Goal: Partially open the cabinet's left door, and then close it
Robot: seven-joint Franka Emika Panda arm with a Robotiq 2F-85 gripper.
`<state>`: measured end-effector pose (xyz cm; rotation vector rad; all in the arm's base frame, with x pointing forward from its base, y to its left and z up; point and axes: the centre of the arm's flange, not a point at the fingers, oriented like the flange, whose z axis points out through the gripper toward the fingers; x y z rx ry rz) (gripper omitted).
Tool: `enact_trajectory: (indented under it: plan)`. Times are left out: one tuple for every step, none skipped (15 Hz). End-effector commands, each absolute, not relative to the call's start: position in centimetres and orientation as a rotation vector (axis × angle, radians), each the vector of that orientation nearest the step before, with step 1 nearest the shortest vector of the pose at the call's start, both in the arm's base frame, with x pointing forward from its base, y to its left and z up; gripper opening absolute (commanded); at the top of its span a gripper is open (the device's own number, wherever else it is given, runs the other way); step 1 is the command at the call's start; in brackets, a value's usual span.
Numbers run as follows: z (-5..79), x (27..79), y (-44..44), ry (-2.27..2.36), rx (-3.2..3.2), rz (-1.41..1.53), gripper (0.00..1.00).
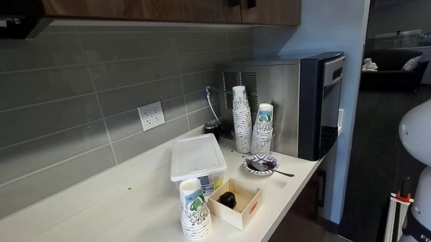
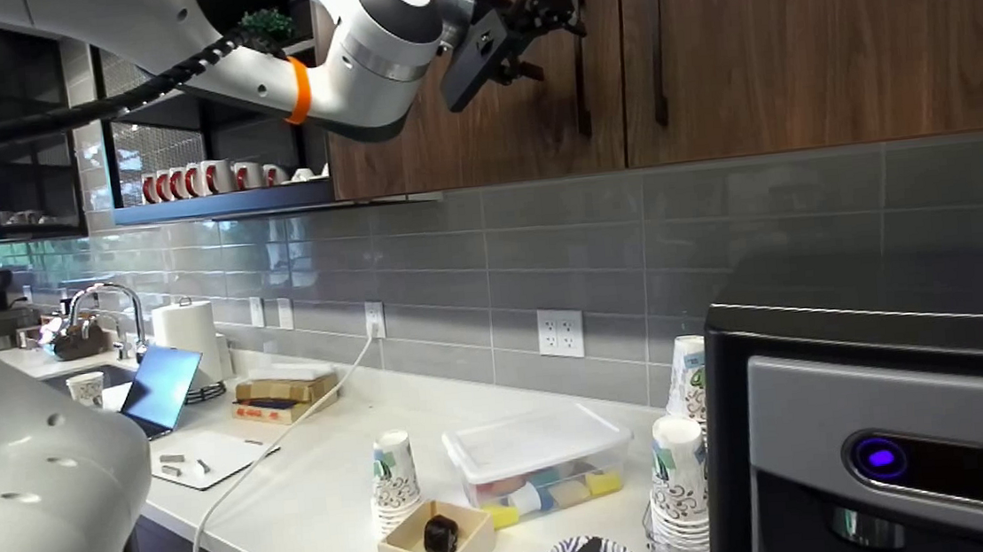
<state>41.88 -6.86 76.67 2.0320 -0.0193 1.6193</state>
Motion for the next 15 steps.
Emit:
enact_trajectory:
  plan:
    - [77.4, 43.0, -7.7, -0.058, 2.029, 1.621, 1.0]
    - [77.5, 43.1, -8.1, -0.074, 2.019, 1.617, 1.0]
    - [77.6, 43.2, -8.7, -0.093, 2.017, 1.612, 1.0]
    - [77.5, 43.3, -9.5, -0.118, 2.01, 1.605, 1.0]
    - [77.6, 43.2, -10.0, -0.139, 2.005, 1.6, 1.0]
    - [77.7, 43.2, -10.8, -0.164, 1.994, 1.594, 1.0]
    - [77.8, 43.1, -11.4, -0.185, 1.987, 1.591, 1.0]
    - [77.9, 43.1, -12.1, -0.21, 1.979, 1.586, 1.0]
    - [77.8, 43.3, -12.3, -0.221, 1.976, 1.591, 1.0]
    - [77.8, 43.3, -12.4, -0.233, 1.975, 1.59, 1.0]
    - [77.5, 43.5, -12.8, -0.247, 1.976, 1.592, 1.0]
    - [78.0, 43.1, -12.4, -0.261, 1.971, 1.587, 1.0]
    - [77.7, 43.2, -12.7, -0.273, 1.97, 1.591, 1.0]
    - [77.7, 42.9, -12.7, -0.286, 1.964, 1.593, 1.0]
    - [78.0, 42.4, -12.6, -0.297, 1.962, 1.589, 1.0]
